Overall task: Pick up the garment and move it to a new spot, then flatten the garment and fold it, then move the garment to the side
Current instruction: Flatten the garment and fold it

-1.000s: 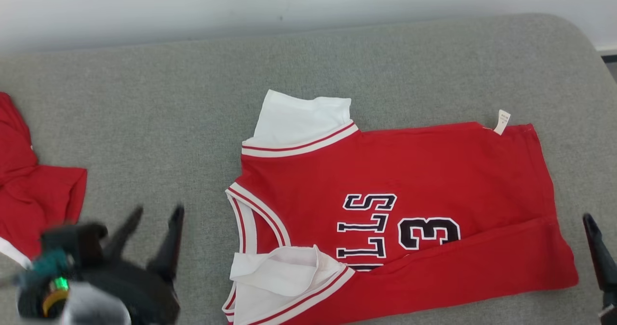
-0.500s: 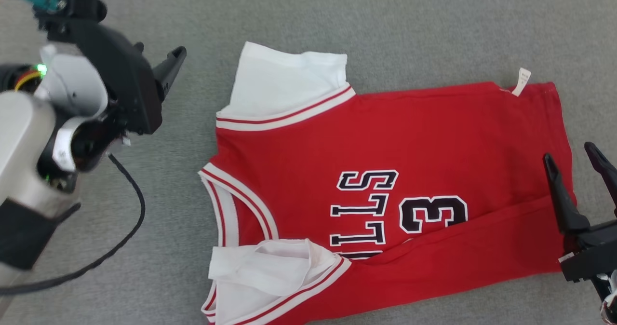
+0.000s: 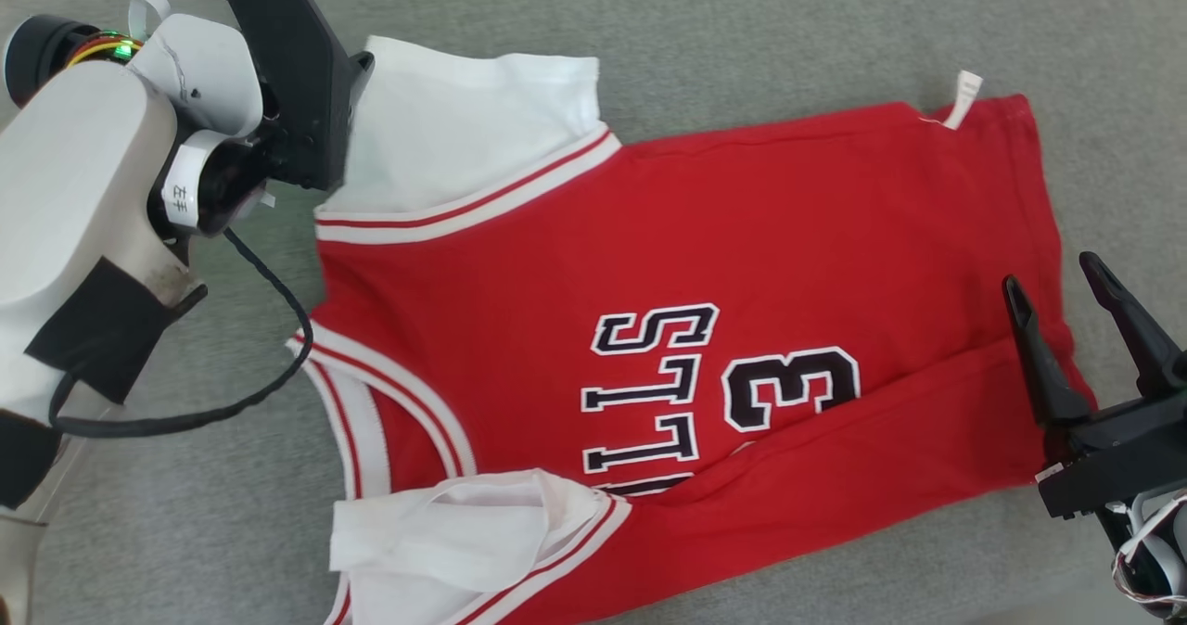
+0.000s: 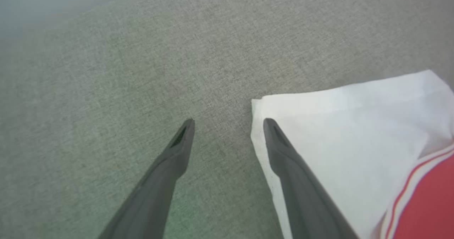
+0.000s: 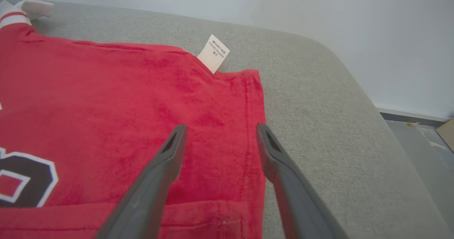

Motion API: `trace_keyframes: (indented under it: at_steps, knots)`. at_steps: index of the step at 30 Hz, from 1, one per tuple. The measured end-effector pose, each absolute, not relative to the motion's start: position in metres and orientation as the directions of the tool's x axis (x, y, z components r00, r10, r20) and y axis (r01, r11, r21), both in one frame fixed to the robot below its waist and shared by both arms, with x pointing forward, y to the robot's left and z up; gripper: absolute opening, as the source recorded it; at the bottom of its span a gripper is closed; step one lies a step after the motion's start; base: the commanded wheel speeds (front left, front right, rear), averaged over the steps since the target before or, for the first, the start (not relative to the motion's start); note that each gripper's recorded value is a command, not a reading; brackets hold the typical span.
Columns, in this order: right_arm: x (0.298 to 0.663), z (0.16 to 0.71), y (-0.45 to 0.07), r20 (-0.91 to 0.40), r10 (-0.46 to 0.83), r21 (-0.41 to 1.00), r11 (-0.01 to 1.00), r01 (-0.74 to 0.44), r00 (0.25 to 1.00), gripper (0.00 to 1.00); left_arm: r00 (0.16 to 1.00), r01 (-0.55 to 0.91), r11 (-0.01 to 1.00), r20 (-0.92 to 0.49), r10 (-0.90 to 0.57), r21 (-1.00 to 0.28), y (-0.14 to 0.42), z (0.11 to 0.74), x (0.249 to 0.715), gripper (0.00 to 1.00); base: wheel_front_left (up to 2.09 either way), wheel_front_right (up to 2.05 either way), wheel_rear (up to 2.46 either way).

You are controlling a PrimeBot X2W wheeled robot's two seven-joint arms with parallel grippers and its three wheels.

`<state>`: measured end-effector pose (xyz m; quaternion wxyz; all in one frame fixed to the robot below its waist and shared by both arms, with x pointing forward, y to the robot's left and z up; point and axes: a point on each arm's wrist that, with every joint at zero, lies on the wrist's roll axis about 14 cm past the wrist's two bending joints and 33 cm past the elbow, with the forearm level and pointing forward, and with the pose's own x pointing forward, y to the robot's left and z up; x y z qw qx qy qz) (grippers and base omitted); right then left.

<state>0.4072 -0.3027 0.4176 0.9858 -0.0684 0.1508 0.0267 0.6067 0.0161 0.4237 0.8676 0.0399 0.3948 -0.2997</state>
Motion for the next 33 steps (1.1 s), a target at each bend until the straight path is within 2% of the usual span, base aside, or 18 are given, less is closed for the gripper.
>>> trace_keyframes:
  at_steps: [5, 12, 13, 14, 20, 28, 33]
  knots:
    - [0.4, 0.414, -0.313, -0.318, 0.0, -0.137, 0.989, -0.046, 0.948, 1.0, 0.465, 0.587, 0.791, -0.728, -0.504, -0.173, 0.001, 0.41, 0.607, 1.0, 0.0, 0.0, 0.0]
    - [0.394, 0.414, -0.319, -0.323, -0.017, -0.142, 0.989, -0.031, 0.946, 1.0, 0.444, 0.608, 0.779, -0.747, -0.494, -0.154, -0.004, 0.403, 0.607, 1.0, 0.0, 0.0, 0.0]
    - [0.394, 0.414, -0.319, -0.322, -0.018, -0.142, 0.989, -0.029, 0.947, 1.0, 0.437, 0.609, 0.778, -0.752, -0.493, -0.156, -0.004, 0.402, 0.606, 0.4, 0.0, 0.0, 0.0]
    - [0.394, 0.415, -0.32, -0.319, -0.02, -0.142, 0.989, -0.028, 0.947, 1.0, 0.434, 0.612, 0.775, -0.752, -0.496, -0.159, -0.004, 0.402, 0.606, 0.0, 0.0, 0.0, 0.0]
    - [0.406, 0.429, -0.326, -0.298, -0.036, -0.134, 0.991, -0.004, 0.954, 1.0, 0.373, 0.632, 0.748, -0.767, -0.522, -0.202, -0.01, 0.406, 0.592, 0.0, 0.0, 0.0, 0.0]
    - [0.448, 0.43, -0.331, -0.473, -0.07, -0.123, 0.992, 0.012, 0.878, 1.0, 0.368, 0.65, 0.733, -0.76, -0.535, -0.201, -0.014, 0.418, 0.586, 0.0, 0.0, 0.0, 0.0]
    - [0.476, 0.43, -0.345, -0.574, -0.147, -0.203, 0.979, 0.034, 0.805, 1.0, 0.366, 0.662, 0.725, -0.762, -0.534, -0.19, -0.014, 0.418, 0.585, 0.0, 0.0, 0.0, 0.0]
